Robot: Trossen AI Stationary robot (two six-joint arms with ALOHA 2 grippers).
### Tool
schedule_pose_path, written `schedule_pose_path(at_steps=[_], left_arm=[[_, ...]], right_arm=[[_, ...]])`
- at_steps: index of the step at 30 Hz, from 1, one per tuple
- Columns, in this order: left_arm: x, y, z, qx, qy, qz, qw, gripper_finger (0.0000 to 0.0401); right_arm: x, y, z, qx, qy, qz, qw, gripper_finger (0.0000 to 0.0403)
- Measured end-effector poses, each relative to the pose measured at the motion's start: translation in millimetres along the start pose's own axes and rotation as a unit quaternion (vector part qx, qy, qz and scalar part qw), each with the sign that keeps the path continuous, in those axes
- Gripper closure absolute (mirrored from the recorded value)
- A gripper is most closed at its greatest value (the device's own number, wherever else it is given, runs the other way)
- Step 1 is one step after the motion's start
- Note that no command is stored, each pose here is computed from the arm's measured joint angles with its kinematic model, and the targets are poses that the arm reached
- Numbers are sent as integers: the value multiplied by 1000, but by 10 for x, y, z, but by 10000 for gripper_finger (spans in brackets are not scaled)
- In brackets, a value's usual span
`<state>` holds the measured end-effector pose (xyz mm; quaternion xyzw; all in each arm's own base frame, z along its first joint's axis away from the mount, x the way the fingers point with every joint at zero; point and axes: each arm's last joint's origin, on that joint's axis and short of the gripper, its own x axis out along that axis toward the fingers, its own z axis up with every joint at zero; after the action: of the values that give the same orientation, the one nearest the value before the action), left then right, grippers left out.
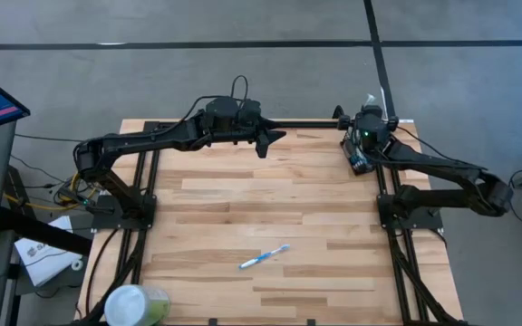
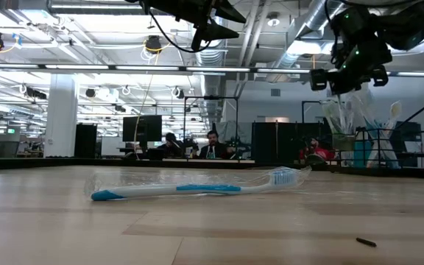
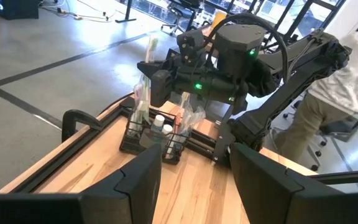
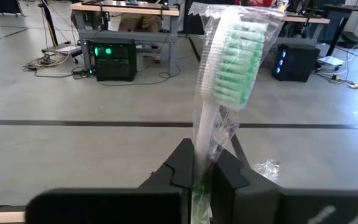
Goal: Pick & Place toothbrushing station
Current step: Put the green toothbrush in the left section of wire organizer
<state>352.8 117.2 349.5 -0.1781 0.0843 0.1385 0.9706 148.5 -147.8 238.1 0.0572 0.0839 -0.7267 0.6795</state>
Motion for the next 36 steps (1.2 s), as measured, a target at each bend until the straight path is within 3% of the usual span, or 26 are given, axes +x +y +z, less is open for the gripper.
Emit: schedule_pose_path(at_steps=[6, 11, 16, 28, 36], left_arm=[[2, 4, -8, 0, 0, 1, 1000, 215], [21, 50, -137, -10, 17, 11, 1000, 215], [35, 88, -249, -29, 31, 17, 999, 215], [36, 87, -229, -28, 18, 20, 999, 215], [37, 87, -230, -28, 18, 21, 999, 215]], right_arm=[[8, 0, -52, 8, -5, 1, 1000, 388], [10, -38, -212, 21, -15, 0, 1000, 388], [4, -43, -204, 20, -27, -7, 999, 386], [91, -26, -468, 16, 10, -18, 1000, 387], [110, -6, -481, 25, 7, -21, 999, 385]])
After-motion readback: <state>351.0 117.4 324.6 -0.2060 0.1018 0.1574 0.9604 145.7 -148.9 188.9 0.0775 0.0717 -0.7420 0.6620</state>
